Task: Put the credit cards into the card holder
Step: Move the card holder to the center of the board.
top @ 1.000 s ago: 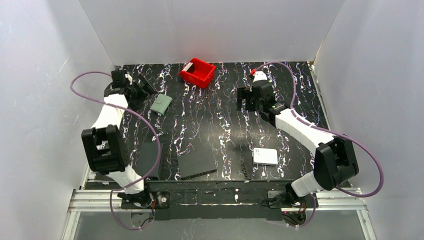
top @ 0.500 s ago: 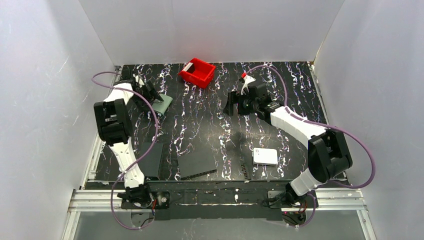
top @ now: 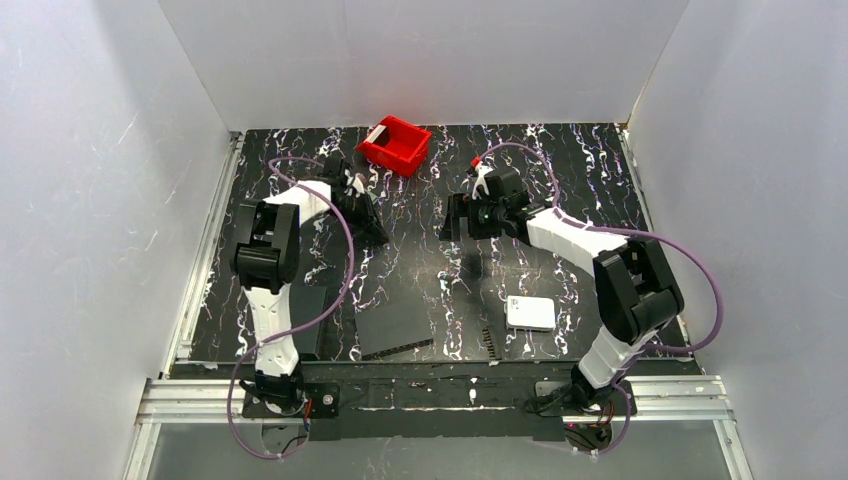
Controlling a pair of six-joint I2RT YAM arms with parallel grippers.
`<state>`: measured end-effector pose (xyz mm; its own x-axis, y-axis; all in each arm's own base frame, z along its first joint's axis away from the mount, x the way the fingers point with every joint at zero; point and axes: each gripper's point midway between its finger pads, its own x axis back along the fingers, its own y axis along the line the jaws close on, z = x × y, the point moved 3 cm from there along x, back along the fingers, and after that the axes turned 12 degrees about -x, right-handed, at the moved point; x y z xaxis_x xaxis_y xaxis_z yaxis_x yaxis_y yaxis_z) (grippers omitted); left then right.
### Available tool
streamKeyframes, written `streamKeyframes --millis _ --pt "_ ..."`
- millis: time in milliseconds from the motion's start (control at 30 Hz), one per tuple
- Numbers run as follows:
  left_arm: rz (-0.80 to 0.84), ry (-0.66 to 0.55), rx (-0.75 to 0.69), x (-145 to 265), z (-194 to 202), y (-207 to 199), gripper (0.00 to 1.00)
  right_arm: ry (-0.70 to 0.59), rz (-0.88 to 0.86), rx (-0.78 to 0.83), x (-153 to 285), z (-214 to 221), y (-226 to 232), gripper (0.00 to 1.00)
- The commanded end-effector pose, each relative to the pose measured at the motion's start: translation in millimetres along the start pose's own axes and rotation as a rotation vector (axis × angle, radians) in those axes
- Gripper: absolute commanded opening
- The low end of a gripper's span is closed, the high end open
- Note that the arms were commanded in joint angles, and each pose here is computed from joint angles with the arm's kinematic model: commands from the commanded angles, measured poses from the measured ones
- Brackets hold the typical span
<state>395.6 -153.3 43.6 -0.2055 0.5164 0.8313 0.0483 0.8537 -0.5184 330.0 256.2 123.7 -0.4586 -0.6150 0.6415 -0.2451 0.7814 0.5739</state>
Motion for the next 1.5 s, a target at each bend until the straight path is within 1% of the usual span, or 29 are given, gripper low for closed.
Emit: streamKeyframes --millis 0,100,167,233,267,300,333,367,433,467,533,567,600,667,733,767,933,1000,1100,1133,1200,1233,1333,1367,1467 --pt "0.057 0.073 0.13 -8 37 -7 0.1 0.011 -0.007 0.003 -2 -6 5 0.98" --pt "0.09 0.076 0.13 -6 49 -19 0.0 0.037 -0.002 -0.015 -11 -1 1 0.98" --pt "0.114 0.079 0.113 0 58 -28 0.0 0.054 -0.012 -0.028 -17 1 1 0.98" --pt "0.094 0.043 0.095 12 58 -28 0.0 0.079 -0.024 -0.04 -23 3 1 0.98" --pt "0.066 0.006 0.083 19 54 -25 0.04 0.089 -0.029 -0.042 -26 4 3 0.98" --pt "0.039 -0.037 0.071 27 49 -22 0.16 0.095 -0.031 -0.045 -28 4 3 0.98" --pt "0.013 -0.078 0.074 35 41 -17 0.31 0.099 -0.034 -0.047 -30 5 5 0.98" --pt "0.0 -0.12 0.09 43 33 -12 0.42 0.099 -0.038 -0.046 -31 5 6 0.98" --pt "-0.008 -0.207 0.163 55 14 1 0.58 0.103 -0.044 -0.045 -33 7 10 0.98" --pt "-0.012 -0.258 0.218 60 4 10 0.62 0.106 -0.045 -0.046 -34 8 11 0.98" --pt "-0.032 -0.367 0.347 67 -16 32 0.64 0.112 -0.048 -0.048 -36 10 13 0.98" --pt "-0.047 -0.413 0.395 67 -24 43 0.64 0.115 -0.049 -0.05 -36 10 14 0.98" --pt "-0.067 -0.475 0.447 74 -36 62 0.63 0.115 -0.051 -0.049 -36 10 15 0.98" --pt "-0.103 -0.564 0.468 77 -57 79 0.58 0.117 -0.048 -0.046 -33 10 16 0.98" --pt "-0.141 -0.605 0.482 77 -76 91 0.52 0.111 -0.041 -0.033 -28 10 17 0.98" --pt "-0.133 -0.613 0.478 75 -84 93 0.51 0.104 -0.033 -0.026 -25 9 16 0.98" --pt "-0.084 -0.581 0.45 50 -109 100 0.42 0.088 0.002 0.004 -16 8 12 0.98" --pt "-0.058 -0.548 0.437 37 -112 103 0.39 0.09 0.011 0.007 -14 8 11 0.98" --pt "-0.022 -0.518 0.431 29 -113 101 0.38 0.091 0.022 0.01 -15 10 8 0.98" --pt "-0.021 -0.511 0.434 27 -111 102 0.35 0.091 0.023 0.009 -15 9 8 0.98" --pt "-0.019 -0.49 0.434 24 -107 102 0.19 0.096 0.018 0.005 -18 10 8 0.98" --pt "-0.018 -0.479 0.43 23 -104 101 0.14 0.099 0.017 0.002 -19 11 8 0.98" --pt "-0.009 -0.455 0.383 21 -99 94 0.07 0.11 0.012 -0.006 -25 13 6 0.98" --pt "0.004 -0.435 0.356 19 -97 88 0.01 0.115 0.012 -0.009 -28 14 5 0.98" --pt "0.056 -0.387 0.246 14 -88 64 0.0 0.133 0.012 -0.018 -36 18 2 0.98"
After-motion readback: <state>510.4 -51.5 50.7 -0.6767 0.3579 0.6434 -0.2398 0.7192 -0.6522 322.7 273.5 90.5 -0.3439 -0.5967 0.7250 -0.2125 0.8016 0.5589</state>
